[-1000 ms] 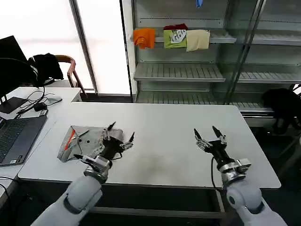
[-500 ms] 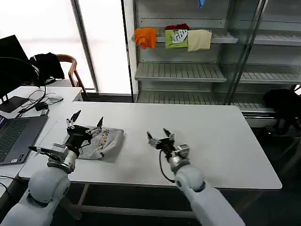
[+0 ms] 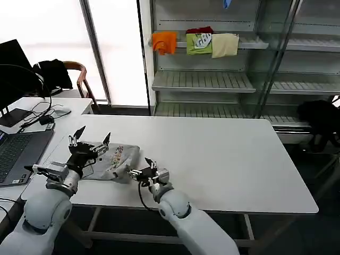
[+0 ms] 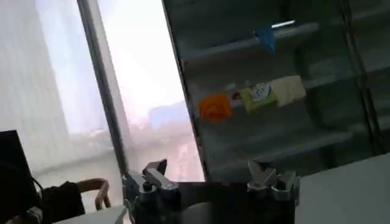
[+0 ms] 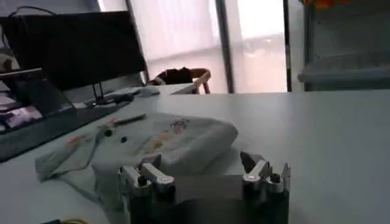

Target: Fold and organize the clothes.

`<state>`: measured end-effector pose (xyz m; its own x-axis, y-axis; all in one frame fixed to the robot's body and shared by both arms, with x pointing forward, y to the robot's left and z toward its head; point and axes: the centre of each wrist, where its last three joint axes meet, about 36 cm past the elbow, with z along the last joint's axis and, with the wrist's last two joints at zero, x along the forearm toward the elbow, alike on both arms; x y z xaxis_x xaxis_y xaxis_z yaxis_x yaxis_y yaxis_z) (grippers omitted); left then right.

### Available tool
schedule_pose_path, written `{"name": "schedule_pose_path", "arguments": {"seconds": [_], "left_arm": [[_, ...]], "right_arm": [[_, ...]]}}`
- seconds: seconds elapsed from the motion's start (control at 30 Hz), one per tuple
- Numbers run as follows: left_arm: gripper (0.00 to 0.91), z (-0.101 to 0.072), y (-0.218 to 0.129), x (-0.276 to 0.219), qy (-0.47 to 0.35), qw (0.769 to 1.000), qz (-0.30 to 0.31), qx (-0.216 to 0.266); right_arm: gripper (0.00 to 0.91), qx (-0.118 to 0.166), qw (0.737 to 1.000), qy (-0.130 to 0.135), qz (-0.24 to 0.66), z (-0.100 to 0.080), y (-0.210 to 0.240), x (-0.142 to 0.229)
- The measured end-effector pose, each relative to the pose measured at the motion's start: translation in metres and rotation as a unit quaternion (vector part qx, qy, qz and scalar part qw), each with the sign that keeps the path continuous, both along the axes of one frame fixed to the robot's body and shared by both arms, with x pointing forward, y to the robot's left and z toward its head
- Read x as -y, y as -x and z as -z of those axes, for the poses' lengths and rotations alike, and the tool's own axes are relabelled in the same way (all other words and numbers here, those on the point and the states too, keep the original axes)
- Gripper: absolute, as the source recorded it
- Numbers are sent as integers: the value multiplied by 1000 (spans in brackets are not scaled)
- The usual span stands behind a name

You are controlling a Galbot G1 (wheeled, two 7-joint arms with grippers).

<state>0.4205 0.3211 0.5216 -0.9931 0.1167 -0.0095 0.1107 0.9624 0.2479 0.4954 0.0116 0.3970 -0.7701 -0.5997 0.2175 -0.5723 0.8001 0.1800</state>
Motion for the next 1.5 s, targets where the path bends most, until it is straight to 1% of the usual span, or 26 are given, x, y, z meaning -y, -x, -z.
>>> {"name": "schedule_pose_path", "arguments": {"seconds": [0.1, 0.13, 0.17, 0.2, 0.23, 0.27, 0.4, 0.47, 0.6, 0.8, 1.03, 1.13, 1.23, 1.37, 1.5], "left_arm": [[907, 1, 1, -1, 2, 1000, 1, -2], [907, 1, 1, -1, 2, 1000, 2, -3], [907, 1, 1, -1, 3, 1000, 3, -4], [907, 1, 1, -1, 3, 1000, 3, -4], [907, 1, 1, 0, 4, 1000, 4, -4], [907, 1, 1, 0, 4, 1000, 5, -3], [907, -1, 1, -1, 5, 1000, 5, -3], [907, -1, 1, -2, 5, 1000, 4, -3], [907, -1, 2, -1, 7, 1000, 6, -4], [907, 0, 3, 0, 10, 1000, 6, -5], [907, -2, 5, 0, 14, 1000, 8, -6], [907, -2, 5, 0, 15, 1000, 8, -7], [907, -2, 6, 1, 15, 1000, 9, -8], [907, -2, 7, 1, 15, 1000, 9, -8], [907, -1, 7, 1, 16, 1000, 8, -10]], "right_arm": [[907, -2, 1000, -2, -4, -1, 0, -7], [846, -5, 1000, -3, -5, -1, 0, -9], [615, -9, 1000, -3, -4, -1, -1, -11], [312, -14, 1000, -4, -3, 1, -1, -12], [171, -19, 1000, -5, -3, 2, -1, -13], [0, -24, 1000, -6, -3, 2, 0, -14], [0, -46, 999, -11, 1, 6, -1, -16], [0, -53, 999, -15, 2, 5, -2, -18], [0, -60, 998, -25, 4, 0, -3, -21], [0, -64, 997, -46, 12, -12, -7, -27], [0, -77, 995, -60, 28, -18, -9, -27], [0, -83, 994, -60, 33, -19, -8, -26], [0, -85, 994, -53, 43, -20, -8, -22], [0, -85, 994, -37, 60, -23, -11, -10], [0, -83, 993, -22, 84, -23, -13, 12]]}}
